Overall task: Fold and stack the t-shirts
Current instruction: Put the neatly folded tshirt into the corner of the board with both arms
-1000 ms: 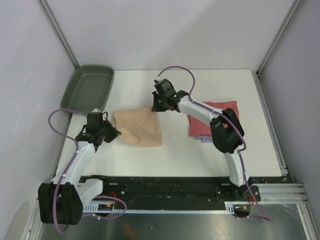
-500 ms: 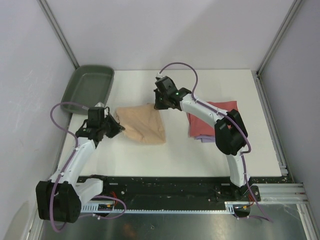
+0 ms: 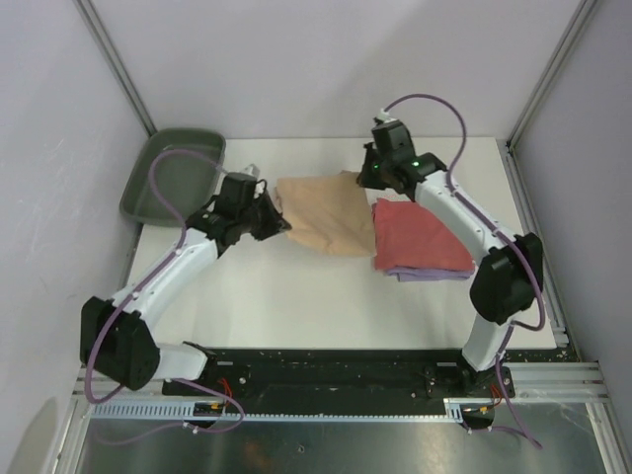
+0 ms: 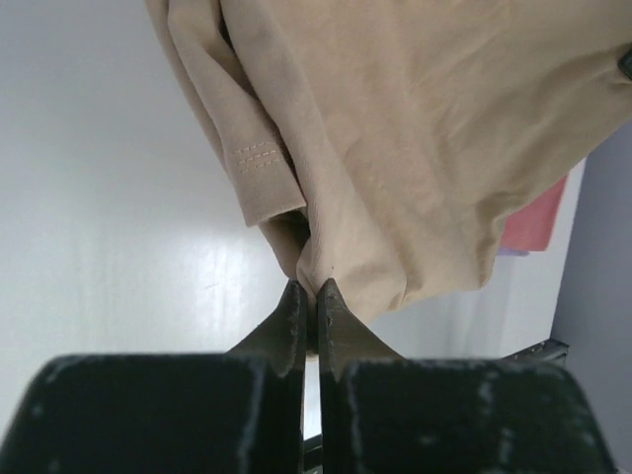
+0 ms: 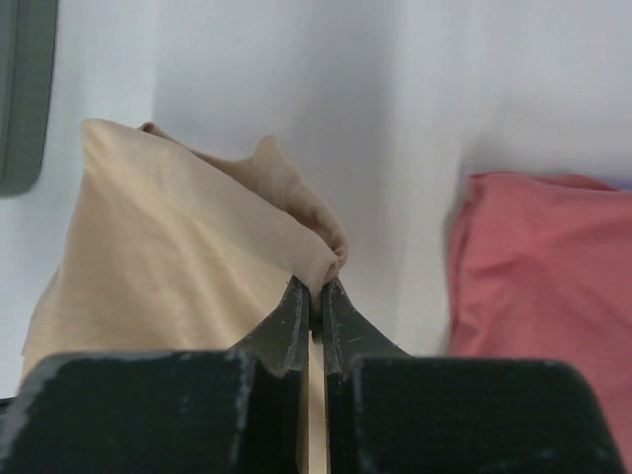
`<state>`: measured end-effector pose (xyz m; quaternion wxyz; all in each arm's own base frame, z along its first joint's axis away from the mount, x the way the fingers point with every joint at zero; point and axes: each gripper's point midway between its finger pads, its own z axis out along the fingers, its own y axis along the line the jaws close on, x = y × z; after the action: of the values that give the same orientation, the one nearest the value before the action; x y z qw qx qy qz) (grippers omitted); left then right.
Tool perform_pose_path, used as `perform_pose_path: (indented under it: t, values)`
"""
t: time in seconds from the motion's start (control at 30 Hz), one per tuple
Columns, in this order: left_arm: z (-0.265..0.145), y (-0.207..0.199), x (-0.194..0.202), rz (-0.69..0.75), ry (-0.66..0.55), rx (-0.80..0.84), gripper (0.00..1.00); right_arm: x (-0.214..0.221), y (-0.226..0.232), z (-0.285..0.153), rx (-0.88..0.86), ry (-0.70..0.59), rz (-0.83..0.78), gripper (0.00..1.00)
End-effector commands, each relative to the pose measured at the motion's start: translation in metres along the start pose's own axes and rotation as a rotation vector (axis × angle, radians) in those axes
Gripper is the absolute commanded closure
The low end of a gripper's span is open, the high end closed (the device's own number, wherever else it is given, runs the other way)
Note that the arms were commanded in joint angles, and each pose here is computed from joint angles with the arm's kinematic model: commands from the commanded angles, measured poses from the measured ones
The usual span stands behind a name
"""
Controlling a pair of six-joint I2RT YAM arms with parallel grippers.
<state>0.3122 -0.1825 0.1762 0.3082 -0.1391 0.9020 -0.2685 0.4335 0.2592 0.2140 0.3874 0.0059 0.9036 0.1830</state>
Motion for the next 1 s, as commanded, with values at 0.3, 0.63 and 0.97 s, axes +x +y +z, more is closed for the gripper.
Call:
perform_pose_path:
  t: [0.3,0.63,0.97]
  values:
    - [0.061,-0.144,0.012,0.114,0.077,0.163,1.0,-0.068,-0.133,-0.077,0.211,-0.162,0.146,1.0]
    - [0.106,-0.204,0.055,0.157,0.169,0.224,1.0,-0.071,-0.218,-0.105,0.336,-0.178,0.26,1.0]
    - [0.13,-0.216,0.097,0.173,0.255,0.228,1.0,-0.068,-0.26,-0.11,0.411,-0.172,0.321,1.0]
